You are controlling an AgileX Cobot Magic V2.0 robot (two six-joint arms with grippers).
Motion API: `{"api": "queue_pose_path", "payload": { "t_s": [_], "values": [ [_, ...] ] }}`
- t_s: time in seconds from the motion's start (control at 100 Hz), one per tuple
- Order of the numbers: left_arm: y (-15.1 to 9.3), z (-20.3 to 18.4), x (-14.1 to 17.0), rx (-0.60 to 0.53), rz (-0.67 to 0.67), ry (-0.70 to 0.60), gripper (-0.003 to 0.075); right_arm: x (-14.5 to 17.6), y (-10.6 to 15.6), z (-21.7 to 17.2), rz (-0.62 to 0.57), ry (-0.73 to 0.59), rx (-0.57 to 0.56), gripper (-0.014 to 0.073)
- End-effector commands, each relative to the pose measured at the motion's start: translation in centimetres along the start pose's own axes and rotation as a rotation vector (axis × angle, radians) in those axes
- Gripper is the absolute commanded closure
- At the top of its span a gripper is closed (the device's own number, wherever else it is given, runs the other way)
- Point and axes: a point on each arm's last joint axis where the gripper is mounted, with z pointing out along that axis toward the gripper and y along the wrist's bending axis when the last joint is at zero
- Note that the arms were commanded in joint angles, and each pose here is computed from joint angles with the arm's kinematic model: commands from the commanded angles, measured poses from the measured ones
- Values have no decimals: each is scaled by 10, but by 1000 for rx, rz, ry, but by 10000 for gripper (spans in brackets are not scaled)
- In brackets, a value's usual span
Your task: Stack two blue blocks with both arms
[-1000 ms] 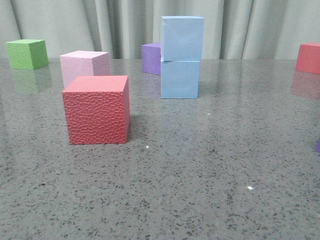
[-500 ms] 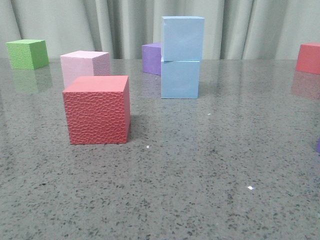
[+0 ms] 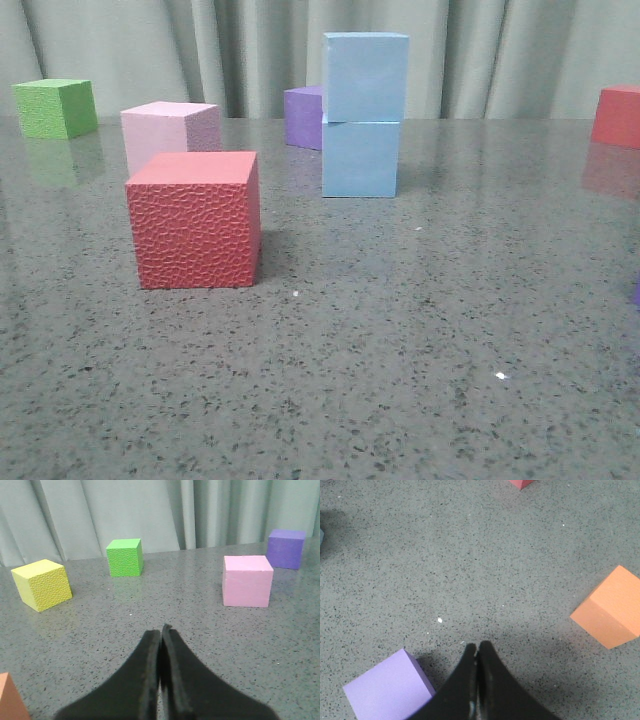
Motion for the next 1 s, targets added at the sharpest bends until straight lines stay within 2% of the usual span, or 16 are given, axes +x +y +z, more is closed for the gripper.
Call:
{"api": "queue_pose_path", "payload": {
  "t_s": [0.0, 0.27, 0.49, 0.99],
  "values": [
    [3, -5, -5, -38, -3, -142, 739, -10, -1, -7, -12, -86, 8, 717],
    [5, -17, 23, -118, 13, -177, 739, -10, -1, -7, -12, -86, 8, 717],
    [4, -22, 37, -131, 19, -210, 739, -10, -1, -7, -12, -86, 8, 717],
    [3, -25, 37, -130, 46, -218, 739, -10, -1, -7, -12, -86, 8, 717]
  ]
}}
